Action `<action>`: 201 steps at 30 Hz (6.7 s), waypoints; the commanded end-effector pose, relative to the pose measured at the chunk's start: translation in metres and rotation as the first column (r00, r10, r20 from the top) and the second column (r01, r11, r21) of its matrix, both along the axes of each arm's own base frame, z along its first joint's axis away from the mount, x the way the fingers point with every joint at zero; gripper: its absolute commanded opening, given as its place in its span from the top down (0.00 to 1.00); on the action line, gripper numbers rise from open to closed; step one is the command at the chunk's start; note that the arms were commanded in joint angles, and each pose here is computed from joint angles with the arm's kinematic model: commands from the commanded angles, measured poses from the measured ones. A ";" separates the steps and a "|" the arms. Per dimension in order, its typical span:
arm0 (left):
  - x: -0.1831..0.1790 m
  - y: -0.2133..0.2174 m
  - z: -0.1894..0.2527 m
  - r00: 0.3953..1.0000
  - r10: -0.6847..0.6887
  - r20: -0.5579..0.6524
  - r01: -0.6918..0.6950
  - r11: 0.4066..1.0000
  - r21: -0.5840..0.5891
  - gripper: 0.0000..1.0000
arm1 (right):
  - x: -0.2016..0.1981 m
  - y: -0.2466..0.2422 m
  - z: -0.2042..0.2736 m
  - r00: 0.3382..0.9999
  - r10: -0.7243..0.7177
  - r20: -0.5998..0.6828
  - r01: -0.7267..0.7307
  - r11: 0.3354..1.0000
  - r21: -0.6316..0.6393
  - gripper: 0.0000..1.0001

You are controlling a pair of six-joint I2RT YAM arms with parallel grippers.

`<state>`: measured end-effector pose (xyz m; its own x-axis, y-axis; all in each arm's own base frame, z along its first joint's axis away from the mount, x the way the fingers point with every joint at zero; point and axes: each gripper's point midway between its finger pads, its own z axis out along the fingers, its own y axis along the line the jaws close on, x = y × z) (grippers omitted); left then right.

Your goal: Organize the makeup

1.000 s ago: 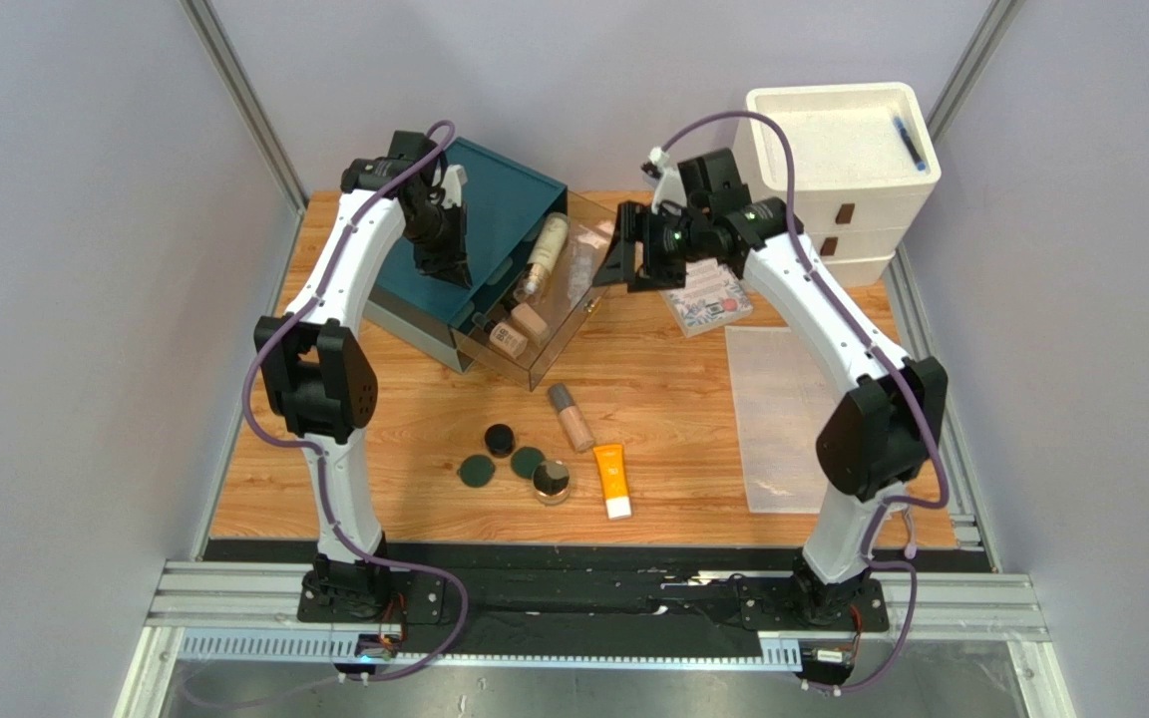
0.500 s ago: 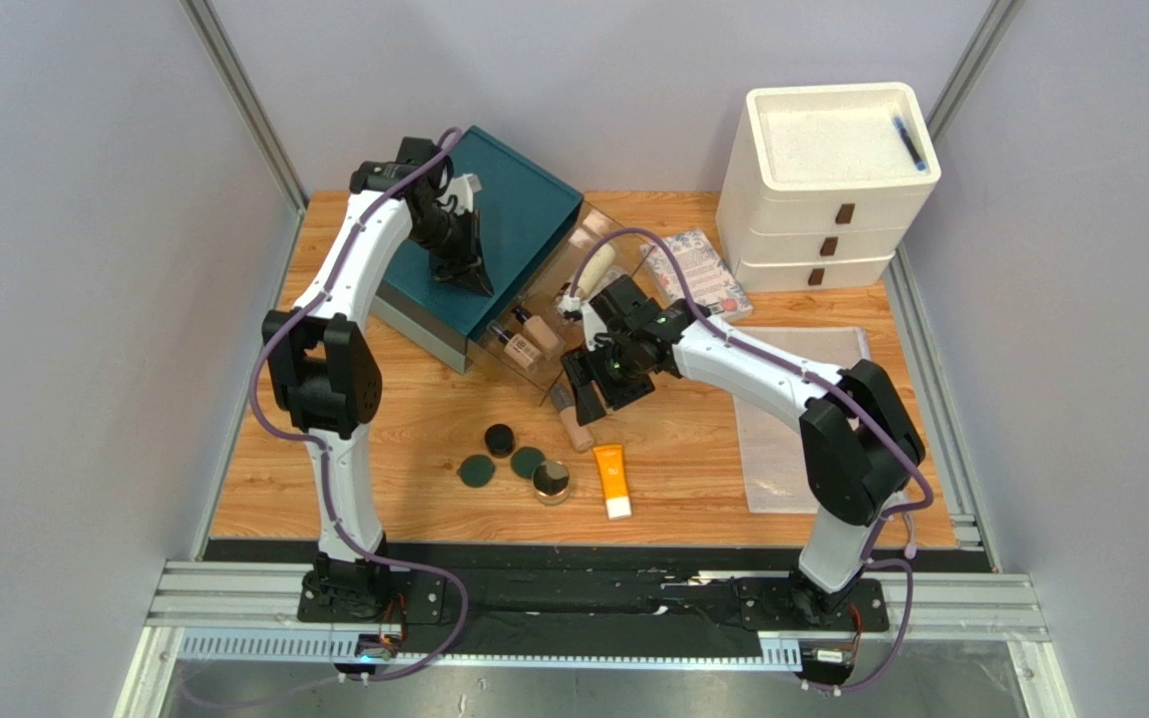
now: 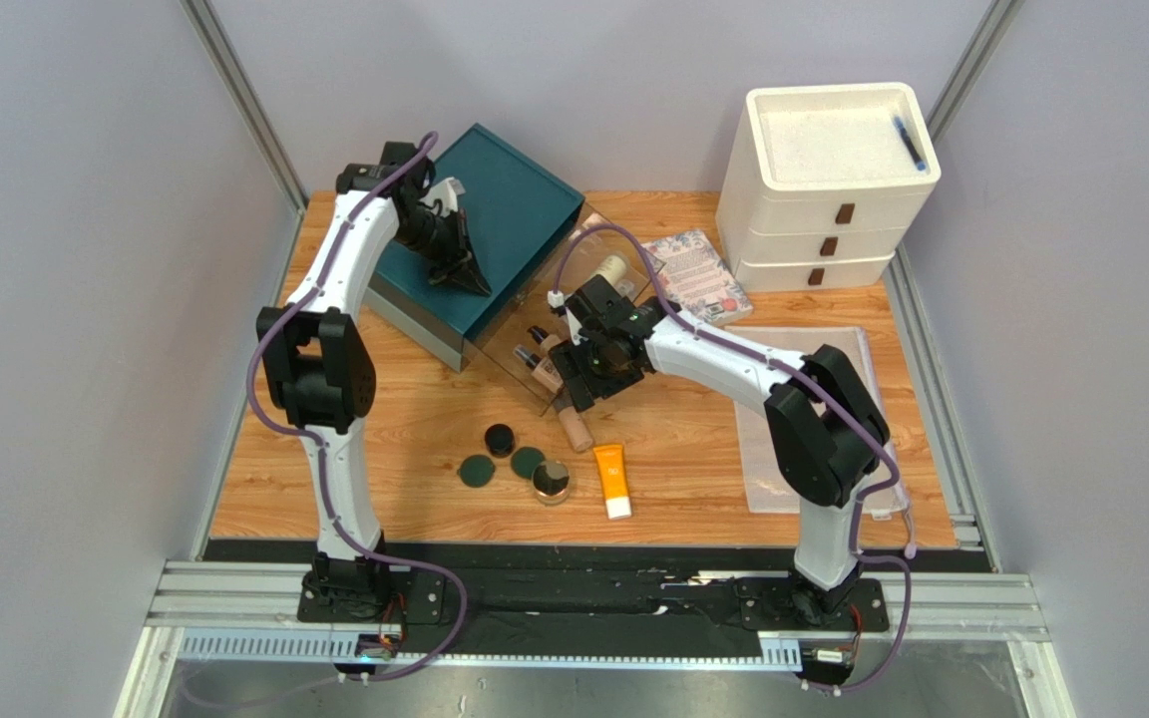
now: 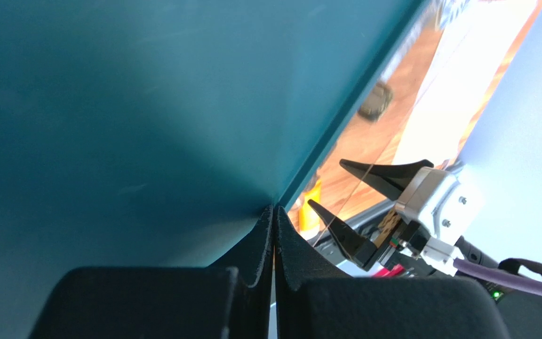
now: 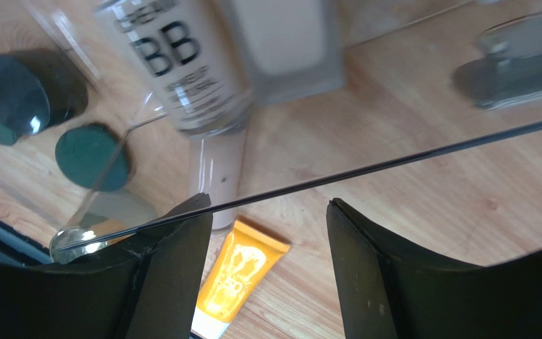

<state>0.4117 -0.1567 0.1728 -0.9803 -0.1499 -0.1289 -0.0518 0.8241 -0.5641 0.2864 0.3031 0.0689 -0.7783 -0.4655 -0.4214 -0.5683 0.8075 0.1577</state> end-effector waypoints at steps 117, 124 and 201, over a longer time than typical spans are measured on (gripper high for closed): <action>0.142 0.174 -0.033 0.660 0.688 0.302 -0.749 0.571 0.336 1.00 | 0.118 -0.062 0.156 0.923 -0.373 0.091 0.324 0.884 0.337 0.34; 0.131 0.171 -0.050 0.694 0.692 0.199 -0.712 0.616 0.337 1.00 | 0.104 -0.060 0.141 0.936 -0.352 0.019 0.327 0.888 0.324 0.34; 0.097 0.126 -0.075 0.804 0.594 -0.032 -0.567 0.782 0.258 1.00 | 0.060 0.010 0.081 0.999 0.043 -0.023 -0.033 0.938 0.345 0.33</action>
<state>0.5657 -0.0195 0.1812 -0.5963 -0.7174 -0.3601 -0.5013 0.6832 -0.5310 0.3707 0.3143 0.1576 -0.8627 -0.1770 -0.4738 -0.4411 0.7216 0.5336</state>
